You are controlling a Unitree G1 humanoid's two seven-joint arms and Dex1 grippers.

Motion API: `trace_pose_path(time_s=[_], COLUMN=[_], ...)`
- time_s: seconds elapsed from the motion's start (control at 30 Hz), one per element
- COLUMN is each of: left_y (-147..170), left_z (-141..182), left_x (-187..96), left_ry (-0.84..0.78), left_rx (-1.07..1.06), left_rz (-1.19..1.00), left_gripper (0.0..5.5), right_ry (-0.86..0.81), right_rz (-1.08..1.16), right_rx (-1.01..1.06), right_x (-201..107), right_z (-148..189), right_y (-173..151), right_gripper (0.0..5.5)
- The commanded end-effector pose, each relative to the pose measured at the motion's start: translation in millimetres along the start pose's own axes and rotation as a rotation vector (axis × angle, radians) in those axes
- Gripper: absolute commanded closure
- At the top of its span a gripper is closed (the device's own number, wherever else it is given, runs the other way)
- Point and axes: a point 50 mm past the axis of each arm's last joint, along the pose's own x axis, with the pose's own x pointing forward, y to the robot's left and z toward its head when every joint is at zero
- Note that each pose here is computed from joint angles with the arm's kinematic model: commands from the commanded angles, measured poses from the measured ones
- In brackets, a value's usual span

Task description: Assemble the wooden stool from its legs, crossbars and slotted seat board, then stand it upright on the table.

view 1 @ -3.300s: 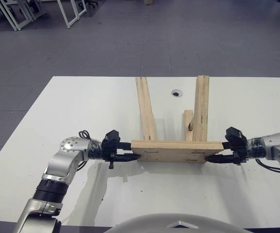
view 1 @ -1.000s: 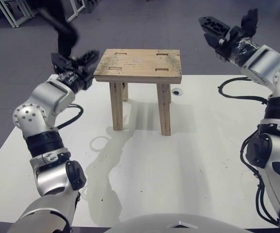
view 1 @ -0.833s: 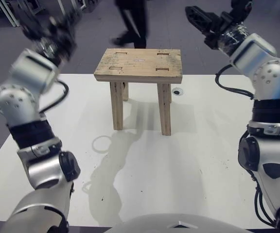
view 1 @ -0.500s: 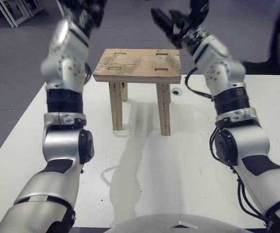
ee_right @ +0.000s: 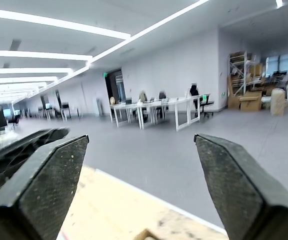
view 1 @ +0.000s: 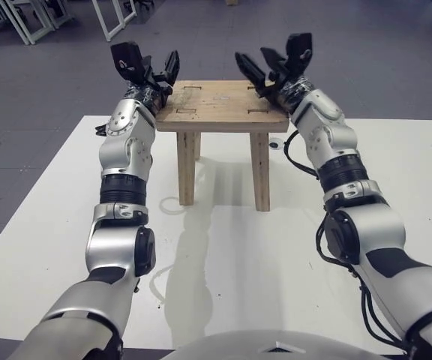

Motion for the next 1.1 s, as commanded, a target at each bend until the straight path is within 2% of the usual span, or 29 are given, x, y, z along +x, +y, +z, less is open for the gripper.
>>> trace_pose_path(time_s=[0.03, 0.17, 0.27, 0.37, 0.53, 0.7, 1.1], left_y=[-10, 11, 25, 24, 15, 5, -11], left_z=[40, 45, 20, -20, -63, -81, -88], left_x=[-26, -71, -108, -144, -175, -182, -167], left_ry=[-0.226, -0.283, -0.199, -0.069, 0.077, 0.139, 0.170], left_rx=[0.033, 0.155, 0.252, 0.280, 0.287, 0.271, 0.270], left_rz=[-0.019, 0.112, 0.182, 0.200, 0.185, 0.156, 0.060], left_gripper=[1.99, 1.99, 1.99, 1.99, 1.99, 1.99, 1.99], right_ry=[-0.130, -0.179, -0.143, 0.008, 0.169, 0.269, 0.268], right_rz=[-0.054, -0.225, -0.390, -0.462, -0.528, -0.591, -0.613], right_rx=[0.001, -0.058, -0.136, -0.248, -0.255, -0.237, -0.213], right_x=[-28, -70, -107, -146, -187, -210, -204], right_z=[25, 37, 30, -5, -47, -69, -78], right_y=[1, -1, -7, -5, 3, 8, 20], right_gripper=[1.60, 1.60, 1.60, 1.60, 1.60, 1.60, 1.60])
